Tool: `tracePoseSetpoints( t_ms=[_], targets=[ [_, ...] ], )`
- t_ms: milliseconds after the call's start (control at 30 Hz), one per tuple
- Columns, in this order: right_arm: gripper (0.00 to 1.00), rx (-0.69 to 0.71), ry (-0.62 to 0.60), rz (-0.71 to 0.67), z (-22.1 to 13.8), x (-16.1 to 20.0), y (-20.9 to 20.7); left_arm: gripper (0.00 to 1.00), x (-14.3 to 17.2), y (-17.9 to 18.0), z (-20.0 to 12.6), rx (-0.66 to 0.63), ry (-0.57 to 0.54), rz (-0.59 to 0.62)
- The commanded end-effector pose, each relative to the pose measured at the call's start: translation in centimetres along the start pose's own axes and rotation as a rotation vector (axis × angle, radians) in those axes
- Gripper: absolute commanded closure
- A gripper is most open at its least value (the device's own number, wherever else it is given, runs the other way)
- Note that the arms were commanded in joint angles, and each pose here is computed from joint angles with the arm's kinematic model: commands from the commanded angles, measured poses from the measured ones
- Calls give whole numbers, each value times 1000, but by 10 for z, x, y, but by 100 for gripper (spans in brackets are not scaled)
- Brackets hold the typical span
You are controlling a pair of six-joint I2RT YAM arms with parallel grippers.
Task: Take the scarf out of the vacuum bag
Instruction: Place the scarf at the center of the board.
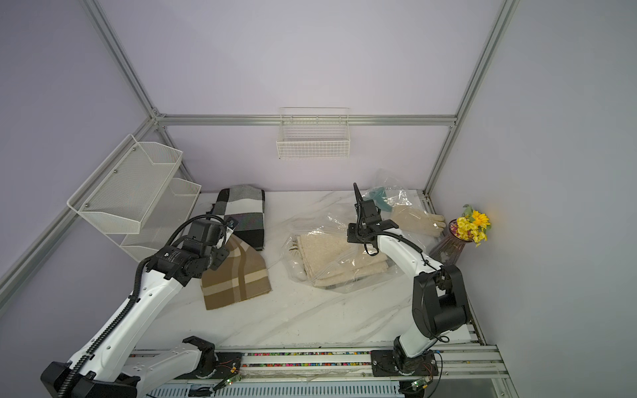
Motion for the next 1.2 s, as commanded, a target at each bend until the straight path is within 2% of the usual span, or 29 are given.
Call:
tracePoseSetpoints(
  t_ms=[0,100,233,467,633,967,1167],
  targets=[
    [100,-4,-48,18,-11,-9,-3,100,-36,27,-17,-101,-214,-28],
    [100,-7,-46,18,-11,-9,-2,100,-43,31,-16,-150,-269,0],
    [100,-11,-48,20,-12,-9,-2,100,-49,40,-9,-220,-278,22],
    [100,-13,-47,19,-12,-9,-1,100,-62,57,-2,-307,-366,-42],
    [100,-12,-48,20,-13,-9,-2,100,-68,63,9,-315,-387,-83],
    [100,-17,-43,20,-11,-9,-1,100,-79,82,22,-350,-489,-252],
    [100,-12,-37,19,-7,-9,-1,100,-90,88,32,-358,-525,-282]
  ],
)
Point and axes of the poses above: each gripper's point midway between its finger pads, its own z axis out along the fingers, its own y axis along the line the jaws close on, x = y × z, the point moved 3 cm from there along -z, back along the fingers, and after that the axes turned 1 degree about -z, right-handed, at the moved point
